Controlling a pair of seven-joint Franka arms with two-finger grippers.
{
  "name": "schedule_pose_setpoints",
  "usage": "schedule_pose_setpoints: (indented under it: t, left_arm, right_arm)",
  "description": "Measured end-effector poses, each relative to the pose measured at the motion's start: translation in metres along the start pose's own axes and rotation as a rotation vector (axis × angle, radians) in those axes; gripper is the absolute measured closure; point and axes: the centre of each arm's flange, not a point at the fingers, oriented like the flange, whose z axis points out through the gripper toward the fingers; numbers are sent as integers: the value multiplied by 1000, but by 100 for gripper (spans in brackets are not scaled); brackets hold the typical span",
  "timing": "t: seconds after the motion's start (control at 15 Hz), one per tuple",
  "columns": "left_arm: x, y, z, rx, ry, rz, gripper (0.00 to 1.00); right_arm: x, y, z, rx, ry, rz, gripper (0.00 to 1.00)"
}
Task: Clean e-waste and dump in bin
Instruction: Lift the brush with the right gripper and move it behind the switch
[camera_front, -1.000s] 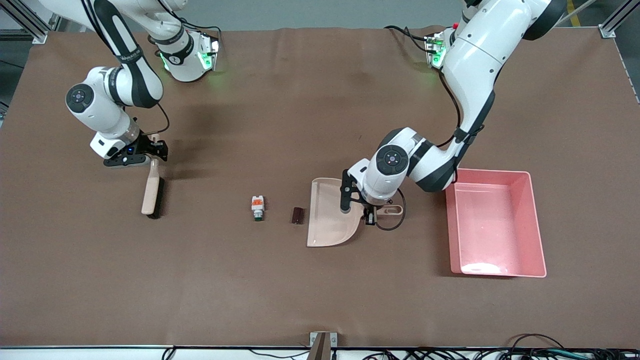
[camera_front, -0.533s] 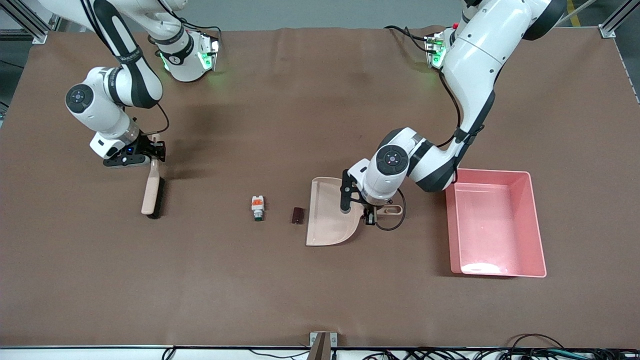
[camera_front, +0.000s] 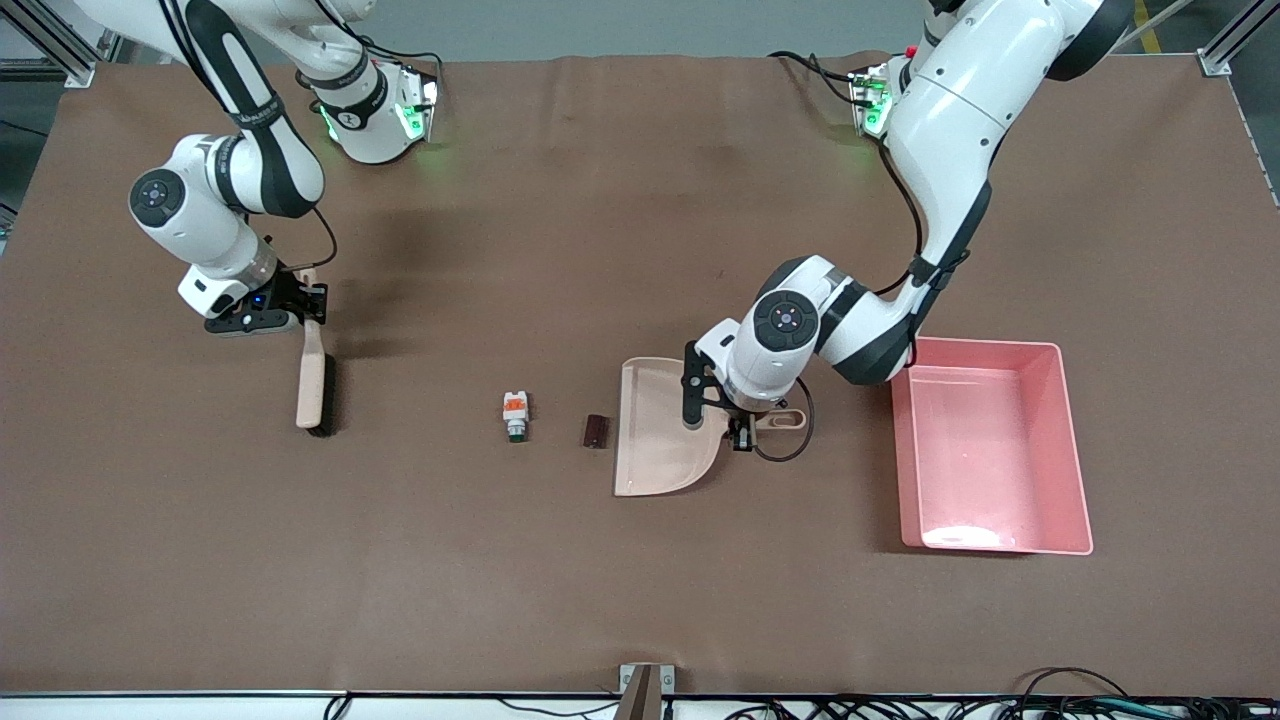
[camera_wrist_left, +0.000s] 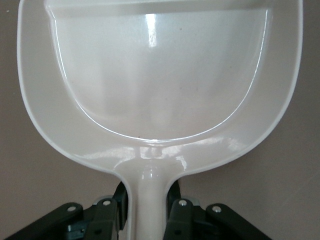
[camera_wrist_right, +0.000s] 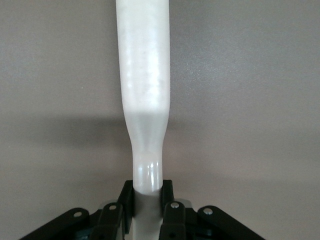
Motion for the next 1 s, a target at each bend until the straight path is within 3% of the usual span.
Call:
schedule_pose_setpoints:
  t: [0.27,0.53,1.0]
  left_arm:
    - [1,1,0,-2,-1,-13,67]
    - [3,2,-2,-1,-39,18,67]
    - [20,9,-7,-17,-75,15,67]
  right_arm:
    - [6,5,-5,11,13,41,73]
    - [14,-18,-7,100,-60,99,73]
    - [57,-113,-41,142,-29,137,73]
